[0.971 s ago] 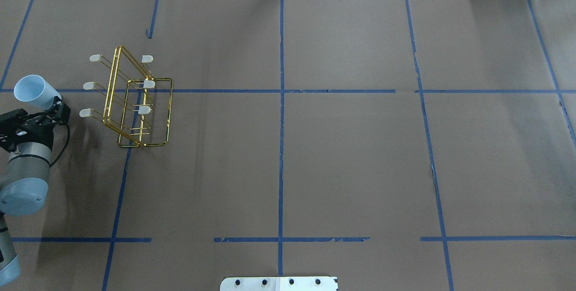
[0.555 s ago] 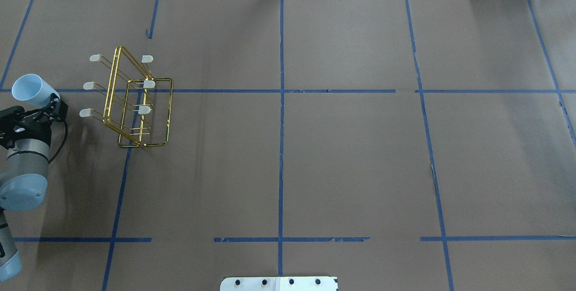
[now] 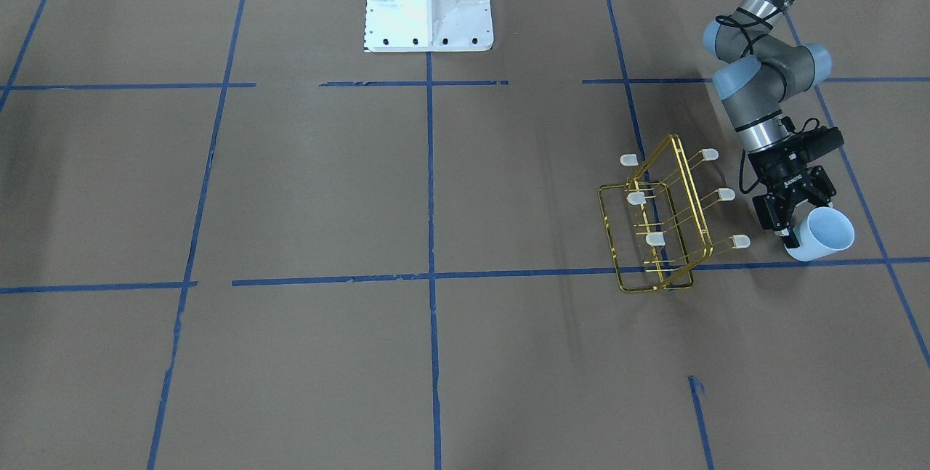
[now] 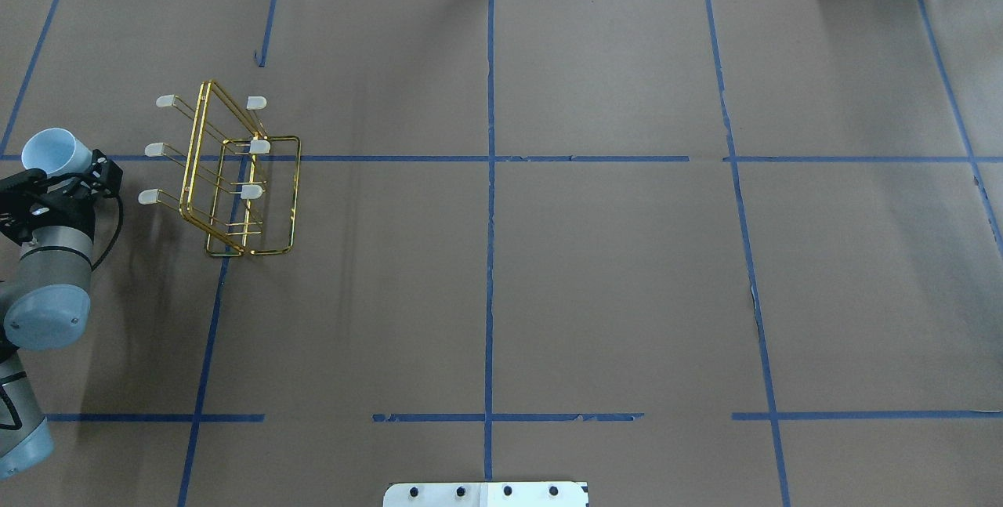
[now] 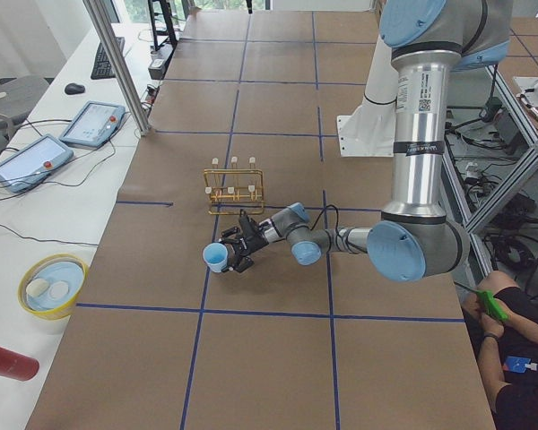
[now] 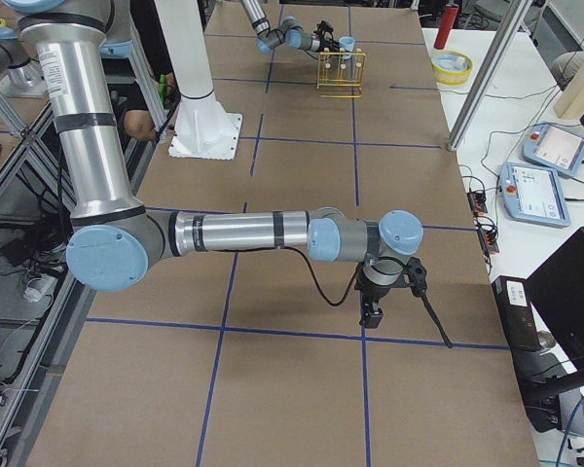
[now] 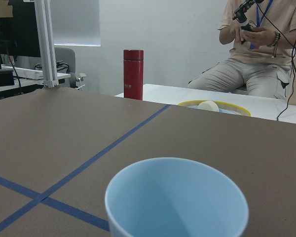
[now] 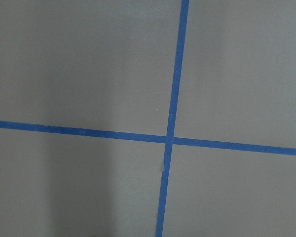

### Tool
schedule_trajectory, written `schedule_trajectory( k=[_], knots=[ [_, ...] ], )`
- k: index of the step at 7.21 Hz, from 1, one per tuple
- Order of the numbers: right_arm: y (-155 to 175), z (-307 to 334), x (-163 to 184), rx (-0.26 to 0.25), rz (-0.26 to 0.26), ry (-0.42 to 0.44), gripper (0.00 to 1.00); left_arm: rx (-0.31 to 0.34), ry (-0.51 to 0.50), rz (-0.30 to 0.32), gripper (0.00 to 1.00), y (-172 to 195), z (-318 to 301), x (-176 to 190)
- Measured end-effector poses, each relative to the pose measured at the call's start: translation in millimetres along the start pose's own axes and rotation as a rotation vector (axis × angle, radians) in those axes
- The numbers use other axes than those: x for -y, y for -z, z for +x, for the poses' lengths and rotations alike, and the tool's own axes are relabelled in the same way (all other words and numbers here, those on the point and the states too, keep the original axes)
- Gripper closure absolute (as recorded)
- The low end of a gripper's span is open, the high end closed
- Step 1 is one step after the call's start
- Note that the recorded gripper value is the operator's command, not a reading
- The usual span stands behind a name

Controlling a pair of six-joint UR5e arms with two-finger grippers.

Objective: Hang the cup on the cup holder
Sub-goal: 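Lift the light blue cup with the left gripper, then raise and rotate the held cup with the left gripper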

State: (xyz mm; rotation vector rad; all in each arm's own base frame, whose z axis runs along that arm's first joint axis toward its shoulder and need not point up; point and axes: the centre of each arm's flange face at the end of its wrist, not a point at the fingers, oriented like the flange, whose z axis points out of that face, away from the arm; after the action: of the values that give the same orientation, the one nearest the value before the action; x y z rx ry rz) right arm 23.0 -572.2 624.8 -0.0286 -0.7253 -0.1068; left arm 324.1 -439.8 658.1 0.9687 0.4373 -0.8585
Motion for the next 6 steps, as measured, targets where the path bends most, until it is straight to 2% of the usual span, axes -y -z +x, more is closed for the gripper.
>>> schedule_trajectory(
  k=[3, 4, 5, 6],
  knots=[
    [0, 0, 0, 0.0, 0.0, 0.0, 0.0, 0.027, -0.002, -0.009, 0.0, -15, -3, 0],
    [0, 0, 0, 0.0, 0.0, 0.0, 0.0, 0.034, -0.007, -0.01, 0.15, -18, -5, 0],
    [0, 0, 0, 0.0, 0.001, -0.001, 0.0, 0.038, -0.015, -0.01, 0.56, -20, -7, 0],
    [0, 0, 0, 0.0, 0.001, -0.001, 0.0, 0.04, -0.017, -0.009, 0.8, -21, -7, 1]
  ],
)
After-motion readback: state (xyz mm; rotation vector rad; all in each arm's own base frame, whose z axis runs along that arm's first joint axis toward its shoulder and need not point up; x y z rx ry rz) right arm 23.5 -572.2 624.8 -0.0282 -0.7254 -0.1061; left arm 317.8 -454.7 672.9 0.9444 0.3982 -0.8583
